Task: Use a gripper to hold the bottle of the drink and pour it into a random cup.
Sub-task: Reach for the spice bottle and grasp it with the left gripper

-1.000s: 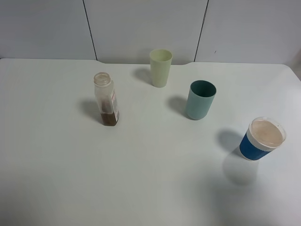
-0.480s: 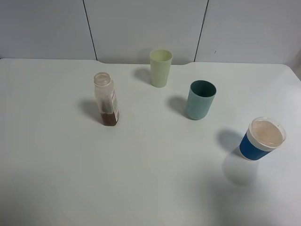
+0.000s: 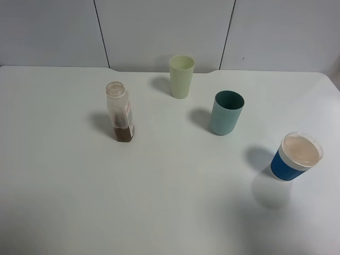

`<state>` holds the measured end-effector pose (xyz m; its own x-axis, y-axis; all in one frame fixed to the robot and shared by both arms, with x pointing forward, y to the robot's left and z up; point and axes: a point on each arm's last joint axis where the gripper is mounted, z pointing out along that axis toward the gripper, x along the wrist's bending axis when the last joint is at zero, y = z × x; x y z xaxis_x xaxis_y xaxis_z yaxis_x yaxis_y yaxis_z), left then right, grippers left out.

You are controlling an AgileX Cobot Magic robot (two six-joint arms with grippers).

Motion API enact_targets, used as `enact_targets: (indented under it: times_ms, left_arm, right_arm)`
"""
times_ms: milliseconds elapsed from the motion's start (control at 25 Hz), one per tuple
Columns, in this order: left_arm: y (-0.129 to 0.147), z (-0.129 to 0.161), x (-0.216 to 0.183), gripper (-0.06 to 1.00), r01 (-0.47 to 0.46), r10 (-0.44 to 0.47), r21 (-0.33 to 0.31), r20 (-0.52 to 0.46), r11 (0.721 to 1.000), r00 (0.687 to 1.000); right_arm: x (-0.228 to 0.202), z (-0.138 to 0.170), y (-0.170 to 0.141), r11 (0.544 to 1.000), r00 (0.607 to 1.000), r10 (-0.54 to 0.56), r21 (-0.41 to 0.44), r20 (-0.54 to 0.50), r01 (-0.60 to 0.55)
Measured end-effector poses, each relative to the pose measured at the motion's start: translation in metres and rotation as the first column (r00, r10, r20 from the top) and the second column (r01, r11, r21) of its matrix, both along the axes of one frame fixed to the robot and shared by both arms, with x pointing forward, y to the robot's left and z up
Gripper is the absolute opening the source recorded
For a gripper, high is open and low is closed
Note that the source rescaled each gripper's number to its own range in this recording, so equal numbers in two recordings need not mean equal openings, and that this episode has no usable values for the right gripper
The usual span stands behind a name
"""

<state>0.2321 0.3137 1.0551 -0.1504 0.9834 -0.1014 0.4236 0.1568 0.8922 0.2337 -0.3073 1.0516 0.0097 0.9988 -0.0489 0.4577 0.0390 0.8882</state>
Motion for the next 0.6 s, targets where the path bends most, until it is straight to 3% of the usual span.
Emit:
enact_targets:
  times_ms: [400,600]
  left_arm:
    - [-0.001,0.012,0.008,1.0,0.013,-0.013,0.007,0.004,1.0,1.0]
    - [-0.006,0.02,0.034,1.0,0.065,-0.064,0.015,-0.055,0.998,0.996]
  right_arm:
    - [0.0,0.0,0.0,1.0,1.0,0.0,0.0,0.0,0.0]
    - [0.0,0.0,0.0,1.0,1.0,0.0,0.0,0.0,0.0]
